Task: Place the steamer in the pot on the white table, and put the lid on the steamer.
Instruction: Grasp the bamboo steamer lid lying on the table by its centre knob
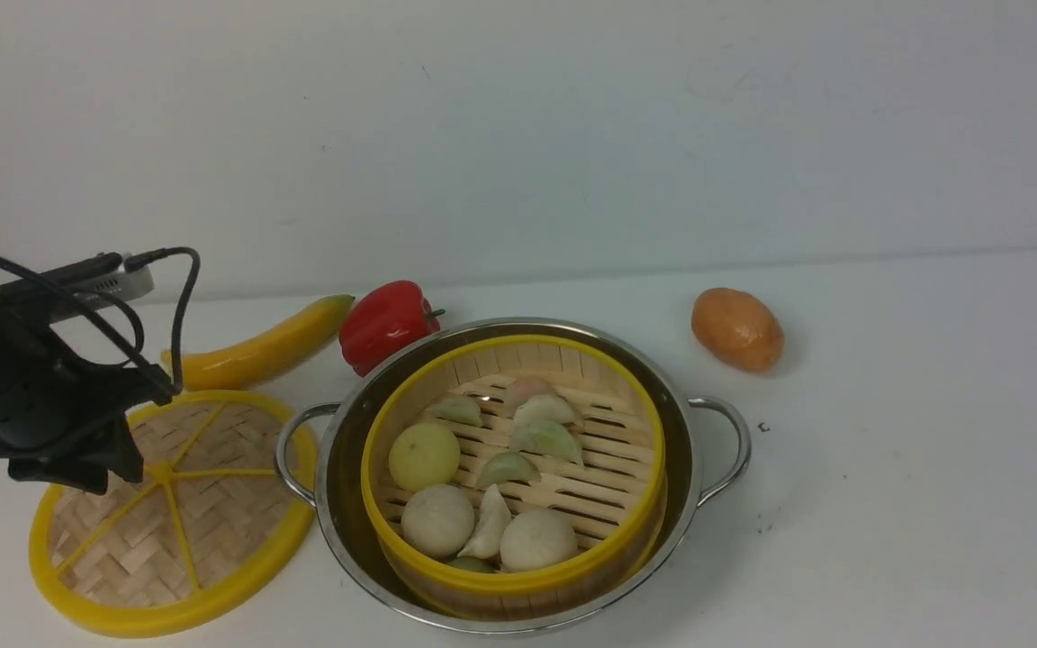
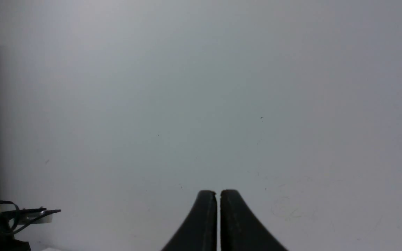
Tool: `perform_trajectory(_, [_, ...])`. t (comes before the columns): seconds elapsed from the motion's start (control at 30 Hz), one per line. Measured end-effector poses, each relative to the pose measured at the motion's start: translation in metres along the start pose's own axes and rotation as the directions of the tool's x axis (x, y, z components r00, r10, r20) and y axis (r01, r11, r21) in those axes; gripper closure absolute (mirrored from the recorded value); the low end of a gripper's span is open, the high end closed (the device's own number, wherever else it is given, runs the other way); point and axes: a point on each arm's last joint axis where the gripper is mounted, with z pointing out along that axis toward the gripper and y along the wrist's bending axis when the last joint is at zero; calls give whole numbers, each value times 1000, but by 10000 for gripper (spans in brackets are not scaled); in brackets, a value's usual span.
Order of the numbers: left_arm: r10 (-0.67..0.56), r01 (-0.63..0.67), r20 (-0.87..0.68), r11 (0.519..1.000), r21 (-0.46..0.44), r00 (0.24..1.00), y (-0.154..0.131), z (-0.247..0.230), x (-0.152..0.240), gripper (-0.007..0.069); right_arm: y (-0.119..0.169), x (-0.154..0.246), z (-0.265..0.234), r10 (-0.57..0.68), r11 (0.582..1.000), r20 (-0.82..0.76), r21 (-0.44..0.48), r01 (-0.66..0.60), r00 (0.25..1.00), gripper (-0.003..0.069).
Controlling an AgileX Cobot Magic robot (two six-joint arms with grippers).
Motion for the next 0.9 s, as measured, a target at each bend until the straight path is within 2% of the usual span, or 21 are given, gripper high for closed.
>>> perform_trajectory(0.03, [0, 0, -27, 1000, -2, 1000, 2, 14, -7, 374, 0, 0, 0, 4, 1000, -4, 0, -4, 1000, 668])
perform_trajectory(0.13, [-3, 2, -46, 1000, -3, 999, 3, 26, -14, 281, 0, 1, 0, 8, 1000, -9, 0, -8, 1000, 668])
perform_trajectory(0.23, [2, -2, -53, 1000, -6, 999, 5, 39, -18, 203, 0, 1, 0, 8, 1000, -11, 1, -8, 1000, 668])
perform_trajectory(0.33, [16, -16, -37, 1000, -6, 999, 5, 42, -21, 184, 0, 1, 0, 8, 1000, -12, 1, -8, 1000, 668])
perform_trajectory(0.6, [32, -32, -21, 999, -8, 999, 4, 52, -25, 219, 0, 1, 0, 8, 1000, -14, 2, -8, 1000, 668])
perform_trajectory(0.77, [96, -97, -21, 995, -36, 995, -6, 54, -25, 240, 0, 1, 0, 9, 1000, -14, 1, -9, 1000, 668])
perform_trajectory(0.8, [115, -115, -20, 992, -45, 993, -8, 54, -25, 253, 0, 1, 0, 9, 1000, -14, 1, -9, 1000, 668])
perform_trajectory(0.9, [152, -153, -24, 986, -60, 988, -16, 55, -24, 370, 0, 1, 0, 11, 1000, -15, 1, -11, 1000, 668])
